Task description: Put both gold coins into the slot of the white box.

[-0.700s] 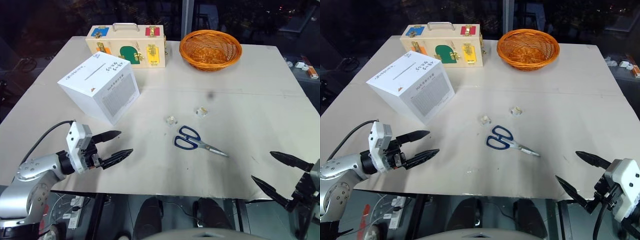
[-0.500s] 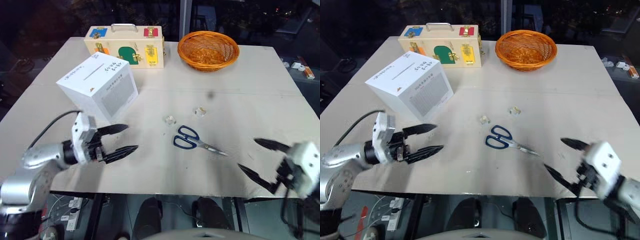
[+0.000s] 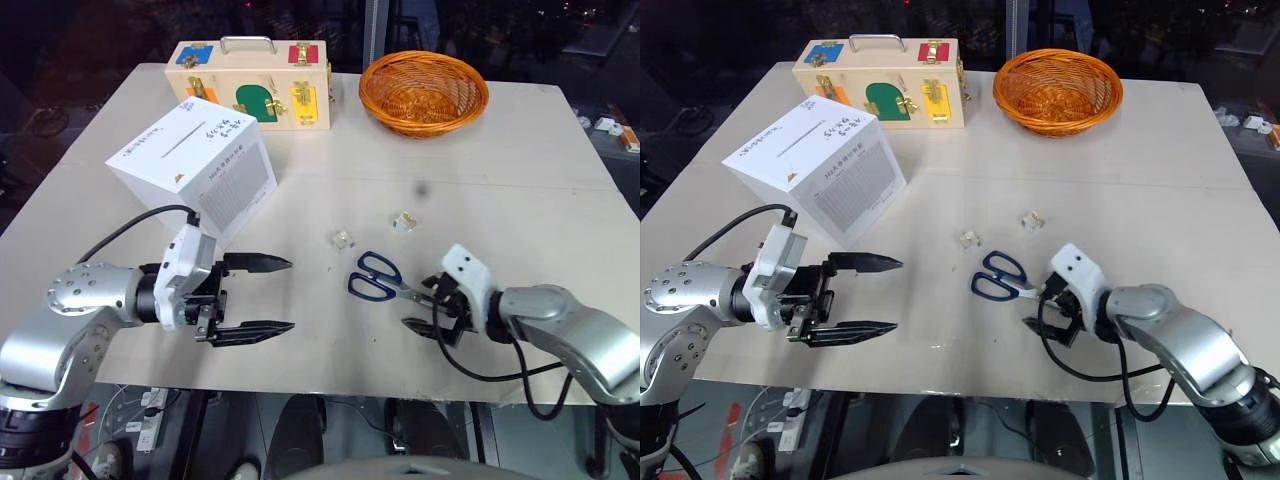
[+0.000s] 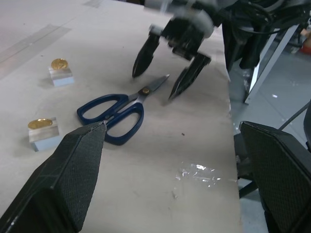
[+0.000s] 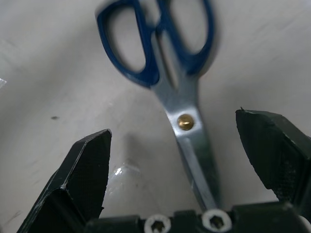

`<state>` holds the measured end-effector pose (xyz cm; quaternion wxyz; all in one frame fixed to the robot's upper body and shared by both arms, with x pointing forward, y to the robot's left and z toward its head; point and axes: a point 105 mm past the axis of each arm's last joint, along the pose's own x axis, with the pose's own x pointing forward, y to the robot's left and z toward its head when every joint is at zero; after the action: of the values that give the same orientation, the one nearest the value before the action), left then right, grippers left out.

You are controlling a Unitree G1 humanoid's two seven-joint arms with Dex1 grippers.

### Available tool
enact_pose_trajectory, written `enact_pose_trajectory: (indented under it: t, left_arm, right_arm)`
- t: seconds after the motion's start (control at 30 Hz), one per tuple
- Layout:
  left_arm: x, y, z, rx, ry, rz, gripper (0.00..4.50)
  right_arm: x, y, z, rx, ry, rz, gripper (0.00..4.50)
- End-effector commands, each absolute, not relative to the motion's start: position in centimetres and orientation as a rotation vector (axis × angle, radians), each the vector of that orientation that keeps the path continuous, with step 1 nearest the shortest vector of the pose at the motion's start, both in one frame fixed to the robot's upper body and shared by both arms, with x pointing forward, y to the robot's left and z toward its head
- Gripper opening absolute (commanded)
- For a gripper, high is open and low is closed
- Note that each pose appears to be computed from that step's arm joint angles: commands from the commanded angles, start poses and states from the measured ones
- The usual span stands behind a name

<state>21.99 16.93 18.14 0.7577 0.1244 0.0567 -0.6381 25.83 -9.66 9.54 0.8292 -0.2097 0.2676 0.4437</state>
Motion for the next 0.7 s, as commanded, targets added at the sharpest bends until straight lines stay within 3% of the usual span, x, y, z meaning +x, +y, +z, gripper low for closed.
enact_pose_trajectory:
  t: [0.03, 0.13, 0.3, 0.37, 0.5, 0.6, 0.7]
  left_arm:
    - [21.7, 16.7, 18.8, 0.315, 0.096, -1.395, 4.50]
    - [21.7, 16.6, 18.9, 0.320, 0.093, -1.389, 4.50]
    - [21.7, 16.2, 18.9, 0.315, 0.077, -1.379, 4.50]
    - [21.7, 16.1, 18.9, 0.312, 0.072, -1.376, 4.50]
    - [21.7, 15.7, 19.0, 0.306, 0.057, -1.375, 4.50]
    - [21.9, 15.5, 19.0, 0.303, 0.048, -1.370, 4.50]
    - [22.3, 15.3, 18.7, 0.295, 0.042, -1.361, 4.50]
  right_arm:
    - [25.7, -9.7, 7.3, -0.493, 0.668, 0.942, 3.64]
    - [26.1, -9.9, 7.5, -0.486, 0.670, 0.921, 2.13]
    - [26.2, -11.3, 7.8, -0.497, 0.668, 0.897, 0.29]
    - [26.1, -11.6, 8.5, -0.491, 0.613, 0.909, 0.25]
    - [24.7, -11.9, 13.7, -0.392, 0.295, 0.984, 0.25]
    - [24.4, -16.9, 15.0, -0.315, 0.269, 0.770, 0.25]
    - [24.1, -22.4, 14.2, -0.325, 0.346, 0.531, 0.25]
